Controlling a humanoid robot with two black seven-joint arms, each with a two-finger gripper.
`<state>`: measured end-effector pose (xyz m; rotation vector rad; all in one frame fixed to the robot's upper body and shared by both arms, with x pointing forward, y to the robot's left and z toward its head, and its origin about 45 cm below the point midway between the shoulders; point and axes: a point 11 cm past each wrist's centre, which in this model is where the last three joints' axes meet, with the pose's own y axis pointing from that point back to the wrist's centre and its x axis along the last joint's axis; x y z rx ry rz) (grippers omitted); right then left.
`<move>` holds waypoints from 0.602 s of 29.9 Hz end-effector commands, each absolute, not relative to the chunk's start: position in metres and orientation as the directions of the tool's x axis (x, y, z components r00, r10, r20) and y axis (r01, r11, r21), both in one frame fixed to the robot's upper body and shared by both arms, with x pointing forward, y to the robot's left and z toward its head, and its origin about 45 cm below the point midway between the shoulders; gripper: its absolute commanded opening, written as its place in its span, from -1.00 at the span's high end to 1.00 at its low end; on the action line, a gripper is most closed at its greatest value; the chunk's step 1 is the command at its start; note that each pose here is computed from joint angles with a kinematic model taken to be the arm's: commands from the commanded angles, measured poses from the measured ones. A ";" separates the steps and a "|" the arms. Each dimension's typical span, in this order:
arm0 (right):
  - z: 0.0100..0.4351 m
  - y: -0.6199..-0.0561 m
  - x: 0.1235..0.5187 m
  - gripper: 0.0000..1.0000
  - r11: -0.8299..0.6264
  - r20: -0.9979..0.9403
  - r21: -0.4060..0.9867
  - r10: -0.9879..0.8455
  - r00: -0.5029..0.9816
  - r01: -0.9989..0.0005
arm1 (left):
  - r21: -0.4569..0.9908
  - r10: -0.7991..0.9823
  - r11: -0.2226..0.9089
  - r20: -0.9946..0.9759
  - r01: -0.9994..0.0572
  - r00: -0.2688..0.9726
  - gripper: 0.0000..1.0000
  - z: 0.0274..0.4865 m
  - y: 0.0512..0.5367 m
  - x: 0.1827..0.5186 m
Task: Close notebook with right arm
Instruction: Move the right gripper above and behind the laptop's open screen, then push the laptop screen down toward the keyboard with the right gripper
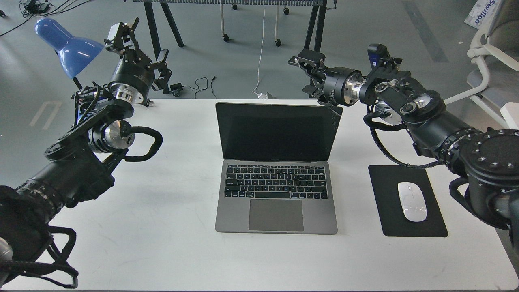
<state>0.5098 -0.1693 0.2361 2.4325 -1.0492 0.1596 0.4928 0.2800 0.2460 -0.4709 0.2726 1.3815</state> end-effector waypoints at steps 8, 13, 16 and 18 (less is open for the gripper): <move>0.220 -0.150 0.495 -1.00 -0.635 0.270 0.431 -0.587 0.763 -0.641 | -0.159 0.874 0.115 -0.452 -0.980 0.176 -1.00 0.246 0.281 0.493; 0.212 -0.138 0.486 -1.00 -0.662 0.251 0.446 -0.554 0.794 -0.603 | -0.159 0.874 0.115 -0.452 -0.980 0.176 -1.00 0.246 0.281 0.493; 0.206 -0.137 0.482 -1.00 -0.666 0.237 0.453 -0.551 0.800 -0.593 | -0.160 0.874 0.114 -0.453 -0.981 0.176 -1.00 0.246 0.281 0.493; 0.202 -0.130 0.477 -1.00 -0.680 0.222 0.459 -0.535 0.815 -0.572 | -0.159 0.874 0.115 -0.452 -0.980 0.176 -1.00 0.246 0.281 0.493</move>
